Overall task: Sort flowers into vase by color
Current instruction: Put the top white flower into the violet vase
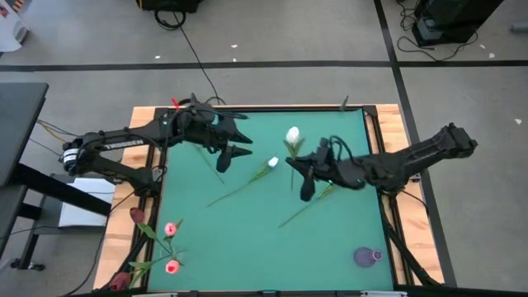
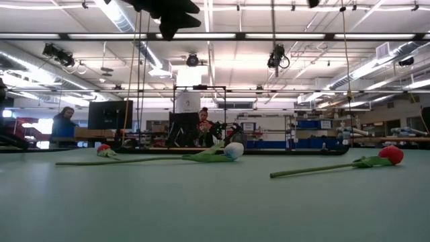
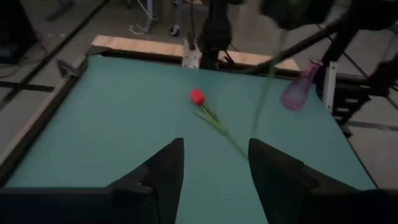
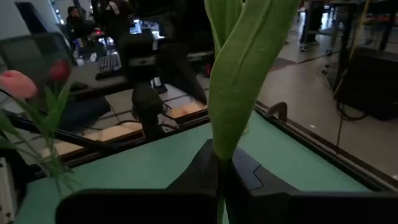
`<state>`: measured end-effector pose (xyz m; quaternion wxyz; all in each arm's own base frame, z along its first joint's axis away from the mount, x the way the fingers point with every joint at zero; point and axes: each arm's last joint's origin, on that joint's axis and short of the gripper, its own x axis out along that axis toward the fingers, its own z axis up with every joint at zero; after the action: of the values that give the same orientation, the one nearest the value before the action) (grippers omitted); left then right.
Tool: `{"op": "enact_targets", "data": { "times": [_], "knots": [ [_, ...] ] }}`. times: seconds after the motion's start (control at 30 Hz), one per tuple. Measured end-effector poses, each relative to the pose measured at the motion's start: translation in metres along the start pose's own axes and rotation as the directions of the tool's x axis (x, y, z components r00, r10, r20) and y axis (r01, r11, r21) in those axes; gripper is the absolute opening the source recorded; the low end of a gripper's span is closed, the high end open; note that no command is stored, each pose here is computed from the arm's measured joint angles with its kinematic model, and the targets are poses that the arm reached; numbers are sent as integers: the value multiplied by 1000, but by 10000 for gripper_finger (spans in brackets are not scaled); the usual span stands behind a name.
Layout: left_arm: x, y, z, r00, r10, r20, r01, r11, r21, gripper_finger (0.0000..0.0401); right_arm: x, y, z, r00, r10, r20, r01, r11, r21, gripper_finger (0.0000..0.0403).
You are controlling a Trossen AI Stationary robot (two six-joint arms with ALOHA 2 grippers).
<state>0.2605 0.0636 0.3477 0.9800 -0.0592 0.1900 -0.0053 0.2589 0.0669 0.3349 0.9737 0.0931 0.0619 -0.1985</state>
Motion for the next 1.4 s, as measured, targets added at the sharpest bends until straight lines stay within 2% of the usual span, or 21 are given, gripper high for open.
{"op": "enact_targets", "data": {
  "times": [0.1,0.23,0.43,0.6,0.7,0.87,0.97,1.17,1.4],
  "knots": [
    [-10,3,2,1000,22,13,-22,1000,-6,188,-28,10,1,1000,-6,5,6,1000,15,12],
    [-16,7,4,999,41,30,-41,999,-13,184,-66,20,3,998,55,14,-55,998,42,12],
    [-16,7,0,999,34,-13,-34,999,-26,180,-115,29,5,994,93,64,-99,992,85,12],
    [-16,6,-4,998,28,-53,-29,999,-30,180,-146,36,4,979,194,62,-199,976,83,12],
    [-16,7,-7,995,71,-77,-74,996,-49,180,-162,37,4,961,271,52,-274,959,66,12],
    [-16,9,-5,989,131,-65,-137,986,-92,180,-192,34,5,912,408,34,-409,910,61,12],
    [-15,8,-6,990,127,-69,-132,989,-68,180,-211,29,3,870,493,7,-493,870,24,12],
    [-15,8,-6,989,126,-74,-129,991,-32,180,-238,7,-1,781,620,-70,-621,784,20,12],
    [-15,7,-6,989,125,-75,-136,978,-160,180,-256,-6,-11,677,717,-166,-724,689,21,11]
  ]
}}
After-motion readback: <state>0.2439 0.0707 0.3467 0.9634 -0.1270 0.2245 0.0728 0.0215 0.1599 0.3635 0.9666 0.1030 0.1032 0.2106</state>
